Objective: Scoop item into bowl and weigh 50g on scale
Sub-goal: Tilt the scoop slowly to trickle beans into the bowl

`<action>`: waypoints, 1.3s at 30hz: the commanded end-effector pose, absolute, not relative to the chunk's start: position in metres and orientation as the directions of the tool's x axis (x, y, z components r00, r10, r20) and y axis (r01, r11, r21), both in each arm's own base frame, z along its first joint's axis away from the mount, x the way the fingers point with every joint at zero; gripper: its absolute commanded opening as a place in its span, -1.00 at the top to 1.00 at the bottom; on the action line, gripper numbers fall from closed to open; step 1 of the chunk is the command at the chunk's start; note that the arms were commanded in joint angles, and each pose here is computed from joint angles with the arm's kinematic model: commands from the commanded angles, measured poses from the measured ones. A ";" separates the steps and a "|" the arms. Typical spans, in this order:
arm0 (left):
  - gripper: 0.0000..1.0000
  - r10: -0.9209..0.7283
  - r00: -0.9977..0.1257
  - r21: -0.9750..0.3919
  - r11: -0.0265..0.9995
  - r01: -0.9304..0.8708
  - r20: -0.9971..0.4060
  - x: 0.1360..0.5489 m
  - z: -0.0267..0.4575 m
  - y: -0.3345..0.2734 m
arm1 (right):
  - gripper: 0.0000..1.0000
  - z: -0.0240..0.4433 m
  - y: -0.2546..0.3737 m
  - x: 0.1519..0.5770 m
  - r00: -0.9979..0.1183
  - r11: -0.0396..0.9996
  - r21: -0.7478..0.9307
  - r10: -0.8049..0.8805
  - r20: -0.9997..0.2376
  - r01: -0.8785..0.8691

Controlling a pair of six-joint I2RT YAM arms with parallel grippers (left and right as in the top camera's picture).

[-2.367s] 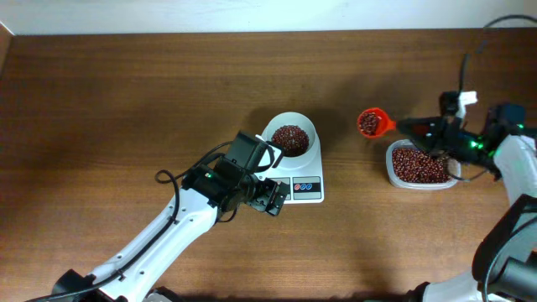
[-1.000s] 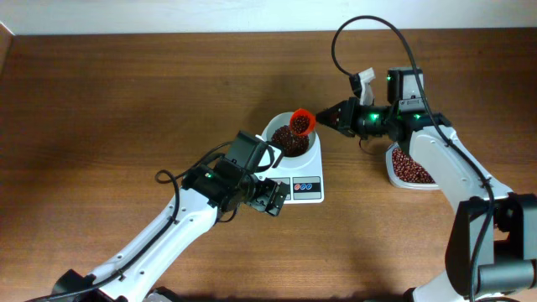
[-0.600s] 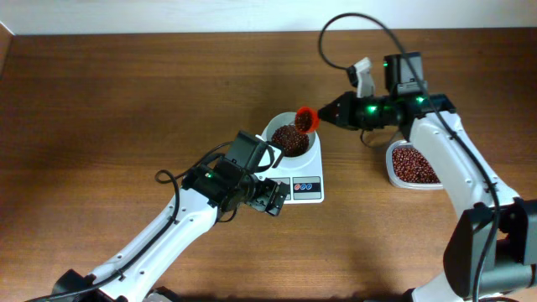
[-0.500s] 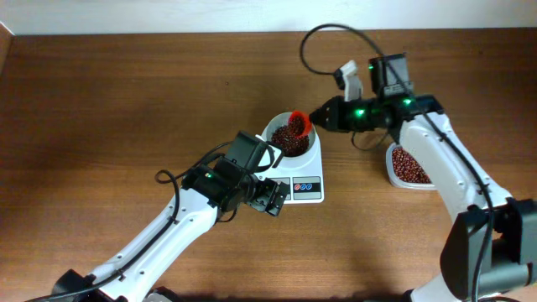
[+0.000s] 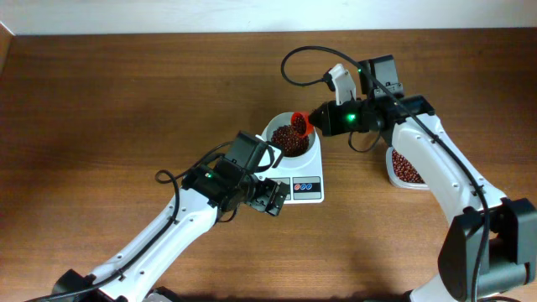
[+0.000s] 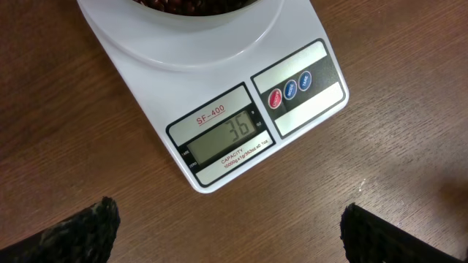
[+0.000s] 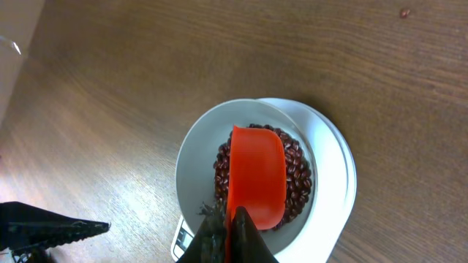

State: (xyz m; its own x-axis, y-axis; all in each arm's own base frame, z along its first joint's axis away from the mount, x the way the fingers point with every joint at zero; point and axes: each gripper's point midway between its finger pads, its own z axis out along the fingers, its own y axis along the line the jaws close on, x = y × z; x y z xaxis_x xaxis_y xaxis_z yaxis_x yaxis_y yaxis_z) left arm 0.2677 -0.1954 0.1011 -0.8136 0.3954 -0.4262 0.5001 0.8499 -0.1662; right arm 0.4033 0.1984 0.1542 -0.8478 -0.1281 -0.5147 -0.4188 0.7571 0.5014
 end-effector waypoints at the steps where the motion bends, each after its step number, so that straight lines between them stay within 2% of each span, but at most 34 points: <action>1: -0.98 0.408 -0.809 -0.156 0.847 0.508 -0.424 0.268 0.099 -0.193 | 0.92 0.179 0.201 0.412 -0.805 0.760 0.459 -0.140 -0.577 -0.461; 8: -0.98 0.408 -0.809 -0.156 0.847 0.509 -0.424 0.268 0.099 -0.193 | 0.92 0.178 0.202 0.409 -0.773 0.810 0.309 -0.252 -0.583 -0.498; 10: -0.98 0.408 -0.809 -0.156 0.847 0.509 -0.424 0.268 0.099 -0.194 | 0.92 0.178 0.202 0.409 -0.774 0.810 0.311 -0.251 -0.582 -0.497; 22: -0.98 0.408 -0.809 -0.156 0.847 0.508 -0.424 0.268 0.099 -0.193 | 0.92 0.194 0.200 0.403 -0.814 0.710 0.508 -0.158 -0.559 -0.487; 39: -0.99 0.408 -0.809 -0.156 0.847 0.508 -0.424 0.268 0.099 -0.193 | 0.92 0.195 0.196 0.404 -0.820 0.704 0.525 -0.145 -0.554 -0.479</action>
